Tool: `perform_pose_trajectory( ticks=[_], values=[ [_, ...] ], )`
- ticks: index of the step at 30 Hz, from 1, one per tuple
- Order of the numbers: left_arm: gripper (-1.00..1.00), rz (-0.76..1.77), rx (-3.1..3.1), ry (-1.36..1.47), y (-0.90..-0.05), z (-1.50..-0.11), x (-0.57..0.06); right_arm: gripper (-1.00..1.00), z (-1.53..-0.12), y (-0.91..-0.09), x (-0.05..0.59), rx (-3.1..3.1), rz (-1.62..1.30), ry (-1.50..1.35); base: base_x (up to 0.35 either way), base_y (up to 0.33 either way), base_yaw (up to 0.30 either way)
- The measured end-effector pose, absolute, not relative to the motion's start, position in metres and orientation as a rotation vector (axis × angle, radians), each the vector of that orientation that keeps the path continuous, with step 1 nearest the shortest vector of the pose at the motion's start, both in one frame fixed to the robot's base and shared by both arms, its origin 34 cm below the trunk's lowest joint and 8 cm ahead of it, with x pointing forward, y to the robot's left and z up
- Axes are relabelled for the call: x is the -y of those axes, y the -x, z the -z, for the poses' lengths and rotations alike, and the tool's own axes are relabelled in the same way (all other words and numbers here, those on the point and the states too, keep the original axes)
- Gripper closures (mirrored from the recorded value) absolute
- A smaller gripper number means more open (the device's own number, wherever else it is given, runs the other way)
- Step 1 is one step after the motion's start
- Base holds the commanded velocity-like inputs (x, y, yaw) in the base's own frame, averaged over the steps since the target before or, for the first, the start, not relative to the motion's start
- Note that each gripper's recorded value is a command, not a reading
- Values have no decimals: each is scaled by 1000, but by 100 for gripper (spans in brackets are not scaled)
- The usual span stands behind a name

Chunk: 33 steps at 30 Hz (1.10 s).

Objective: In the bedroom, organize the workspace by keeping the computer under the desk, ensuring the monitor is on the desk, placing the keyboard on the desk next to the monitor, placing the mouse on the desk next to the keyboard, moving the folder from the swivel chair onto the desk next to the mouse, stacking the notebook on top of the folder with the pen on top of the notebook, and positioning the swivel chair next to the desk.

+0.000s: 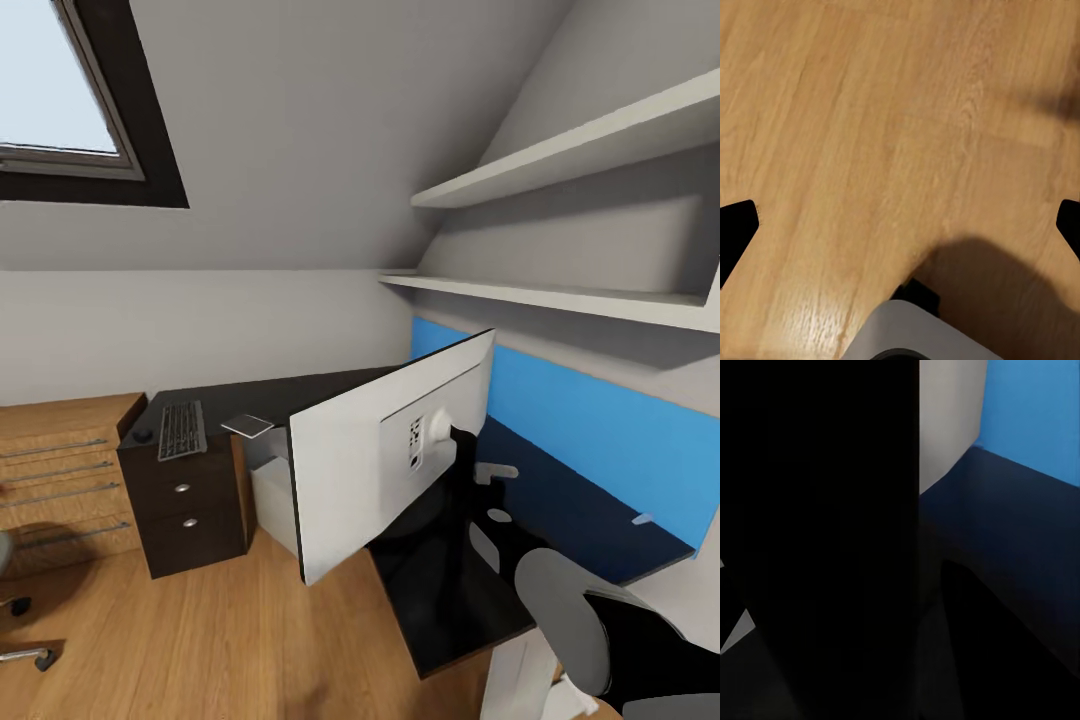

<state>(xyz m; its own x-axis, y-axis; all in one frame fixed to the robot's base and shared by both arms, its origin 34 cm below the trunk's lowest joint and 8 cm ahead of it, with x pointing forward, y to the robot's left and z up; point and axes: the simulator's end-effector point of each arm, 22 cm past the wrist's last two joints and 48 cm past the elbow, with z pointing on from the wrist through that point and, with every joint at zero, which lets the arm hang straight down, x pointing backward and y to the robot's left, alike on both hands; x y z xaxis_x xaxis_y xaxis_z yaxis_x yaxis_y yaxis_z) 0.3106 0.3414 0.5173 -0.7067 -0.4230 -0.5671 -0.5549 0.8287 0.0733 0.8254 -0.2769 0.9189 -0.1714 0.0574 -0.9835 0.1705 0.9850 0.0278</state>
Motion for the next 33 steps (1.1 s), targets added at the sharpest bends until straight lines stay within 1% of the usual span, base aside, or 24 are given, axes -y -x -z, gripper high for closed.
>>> perform_pose_trajectory(
  ticks=[5, 8, 22, 28, 33],
  values=[
    [-100, -327, -2461, 716, -311, -518, -344, 100, -919, -825, 277, -1744, 101, -169, 0, -16, 150],
    [-100, -327, -2461, 716, -311, -518, -344, 100, -919, -825, 276, -1744, 101, -168, 0, -149, 150],
    [-100, -329, -2446, 717, -313, -519, -346, 100, -919, -825, 277, -1743, 99, -175, -10, -314, 151],
    [-100, -329, -2444, 716, -313, -520, -346, 100, -918, -825, 277, -1744, 99, -175, -146, -316, 137],
    [-100, -329, -2445, 717, -314, -519, -346, 100, -918, -826, 277, -1743, 99, -175, -237, -250, 32]
  ],
)
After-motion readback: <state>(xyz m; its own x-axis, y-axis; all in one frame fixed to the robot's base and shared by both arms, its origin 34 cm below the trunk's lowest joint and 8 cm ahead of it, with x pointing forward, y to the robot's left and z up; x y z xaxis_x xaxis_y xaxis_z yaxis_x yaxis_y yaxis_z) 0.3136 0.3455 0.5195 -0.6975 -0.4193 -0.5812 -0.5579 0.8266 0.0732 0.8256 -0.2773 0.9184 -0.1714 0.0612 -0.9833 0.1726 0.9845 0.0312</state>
